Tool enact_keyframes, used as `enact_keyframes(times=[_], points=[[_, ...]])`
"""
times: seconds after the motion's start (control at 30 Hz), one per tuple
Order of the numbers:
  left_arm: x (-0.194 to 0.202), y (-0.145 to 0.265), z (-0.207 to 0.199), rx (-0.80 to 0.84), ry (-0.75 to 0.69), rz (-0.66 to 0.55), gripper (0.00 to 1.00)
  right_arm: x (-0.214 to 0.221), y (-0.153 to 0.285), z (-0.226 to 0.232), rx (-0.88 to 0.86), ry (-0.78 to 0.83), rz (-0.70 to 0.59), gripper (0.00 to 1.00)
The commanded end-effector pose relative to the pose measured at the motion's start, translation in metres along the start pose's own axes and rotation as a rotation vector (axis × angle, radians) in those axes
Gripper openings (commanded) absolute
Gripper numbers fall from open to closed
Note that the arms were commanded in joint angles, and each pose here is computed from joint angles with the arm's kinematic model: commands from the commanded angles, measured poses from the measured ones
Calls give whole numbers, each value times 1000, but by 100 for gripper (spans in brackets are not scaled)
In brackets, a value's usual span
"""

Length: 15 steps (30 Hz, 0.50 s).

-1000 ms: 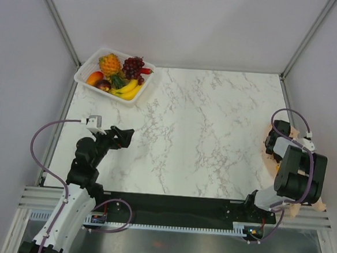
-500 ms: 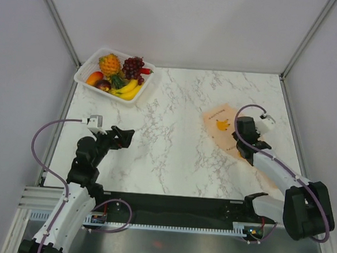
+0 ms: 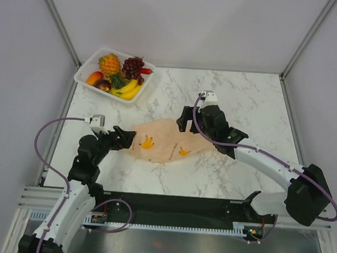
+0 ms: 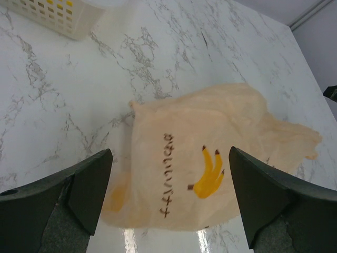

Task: Place the fake fruits into the plastic bag and tie a complex knot
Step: Move the plastic bag to the center of the board, then open the plastic bag at the center of the board.

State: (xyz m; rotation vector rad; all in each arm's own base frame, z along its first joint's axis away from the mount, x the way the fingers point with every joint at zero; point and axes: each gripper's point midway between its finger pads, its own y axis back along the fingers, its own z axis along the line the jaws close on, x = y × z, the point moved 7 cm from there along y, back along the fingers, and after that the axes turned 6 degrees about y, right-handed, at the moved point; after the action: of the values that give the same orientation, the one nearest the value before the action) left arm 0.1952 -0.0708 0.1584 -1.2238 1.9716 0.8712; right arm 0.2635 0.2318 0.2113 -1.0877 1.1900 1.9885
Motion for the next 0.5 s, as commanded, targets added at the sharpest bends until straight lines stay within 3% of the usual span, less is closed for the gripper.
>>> enact_keyframes(times=[0.0,0.13,0.17,0.3,0.47], points=[[-13,-2,-10,58,-46,-36,100,-19,3,7,-91,208,-11,98],[-12,-3,-11,70,-38,-25,100,-21,-10,4,-232,303,32,98],[-12,-3,-11,71,-39,-25,100,-19,-12,11,-355,297,71,98],[-12,-4,-11,65,-35,-23,100,-33,-43,15,-551,342,108,98],[-13,-2,-9,45,-36,-36,100,-7,-90,29,-728,395,229,97]])
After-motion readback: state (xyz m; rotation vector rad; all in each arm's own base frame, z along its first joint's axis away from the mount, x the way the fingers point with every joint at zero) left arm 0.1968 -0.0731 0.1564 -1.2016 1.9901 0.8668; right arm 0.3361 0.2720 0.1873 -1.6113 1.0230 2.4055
